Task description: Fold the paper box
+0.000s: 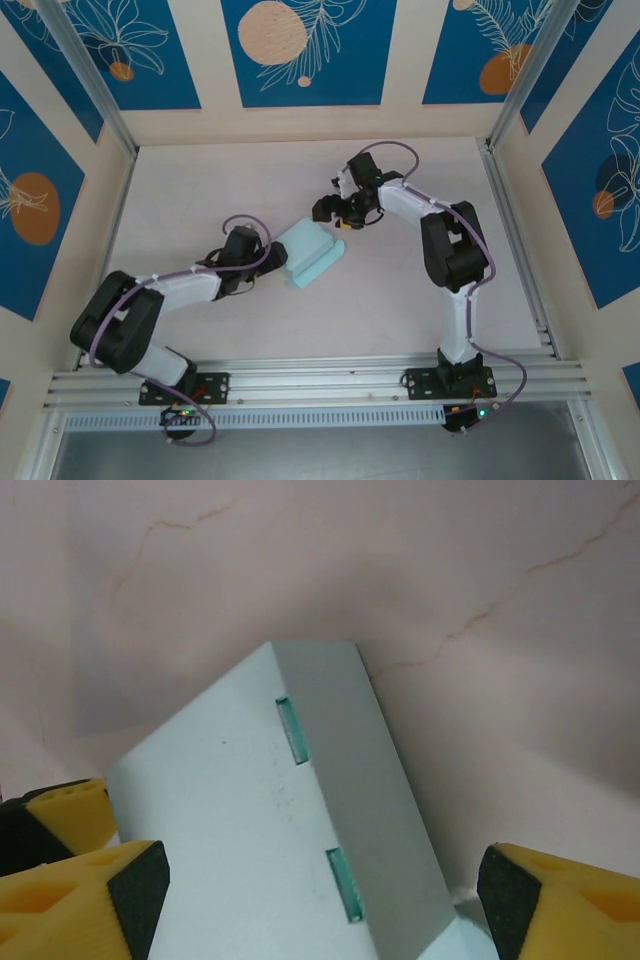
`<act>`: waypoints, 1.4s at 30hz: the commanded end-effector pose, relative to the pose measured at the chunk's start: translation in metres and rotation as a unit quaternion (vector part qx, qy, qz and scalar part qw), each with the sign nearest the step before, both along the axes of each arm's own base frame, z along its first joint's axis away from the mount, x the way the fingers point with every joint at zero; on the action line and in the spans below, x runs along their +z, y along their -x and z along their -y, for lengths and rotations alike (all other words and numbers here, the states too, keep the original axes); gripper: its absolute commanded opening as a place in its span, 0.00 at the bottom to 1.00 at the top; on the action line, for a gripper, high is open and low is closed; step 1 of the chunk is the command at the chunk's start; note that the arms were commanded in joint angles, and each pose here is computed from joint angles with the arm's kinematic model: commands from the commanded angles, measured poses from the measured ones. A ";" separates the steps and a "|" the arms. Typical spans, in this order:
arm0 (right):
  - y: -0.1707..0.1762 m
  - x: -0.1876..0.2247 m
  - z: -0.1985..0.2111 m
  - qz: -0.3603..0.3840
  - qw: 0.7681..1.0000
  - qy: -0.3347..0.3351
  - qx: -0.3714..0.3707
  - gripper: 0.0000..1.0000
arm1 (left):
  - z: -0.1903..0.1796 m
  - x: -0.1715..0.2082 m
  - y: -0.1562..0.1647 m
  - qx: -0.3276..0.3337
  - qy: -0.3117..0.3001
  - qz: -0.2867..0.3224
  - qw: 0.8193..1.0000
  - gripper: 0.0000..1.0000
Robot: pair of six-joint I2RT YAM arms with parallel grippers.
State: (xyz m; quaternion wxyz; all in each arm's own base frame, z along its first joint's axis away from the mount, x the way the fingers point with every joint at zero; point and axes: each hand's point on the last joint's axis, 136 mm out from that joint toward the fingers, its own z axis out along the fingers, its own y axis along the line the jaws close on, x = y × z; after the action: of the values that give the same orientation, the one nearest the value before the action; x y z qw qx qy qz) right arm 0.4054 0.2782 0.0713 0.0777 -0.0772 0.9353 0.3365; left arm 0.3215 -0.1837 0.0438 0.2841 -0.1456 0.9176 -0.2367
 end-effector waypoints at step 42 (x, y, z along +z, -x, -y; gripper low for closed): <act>0.021 -0.007 -0.013 -0.061 0.994 -0.090 0.028 0.71 | -0.041 -0.063 -0.003 0.078 0.094 -0.052 0.991 0.14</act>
State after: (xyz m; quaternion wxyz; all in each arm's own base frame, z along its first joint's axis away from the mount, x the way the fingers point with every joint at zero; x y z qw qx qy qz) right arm 0.3809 0.2928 0.0556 0.0136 -0.0738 0.9053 0.4180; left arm 0.3666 -0.1680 0.0510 0.3368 -0.2113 0.8424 -0.3636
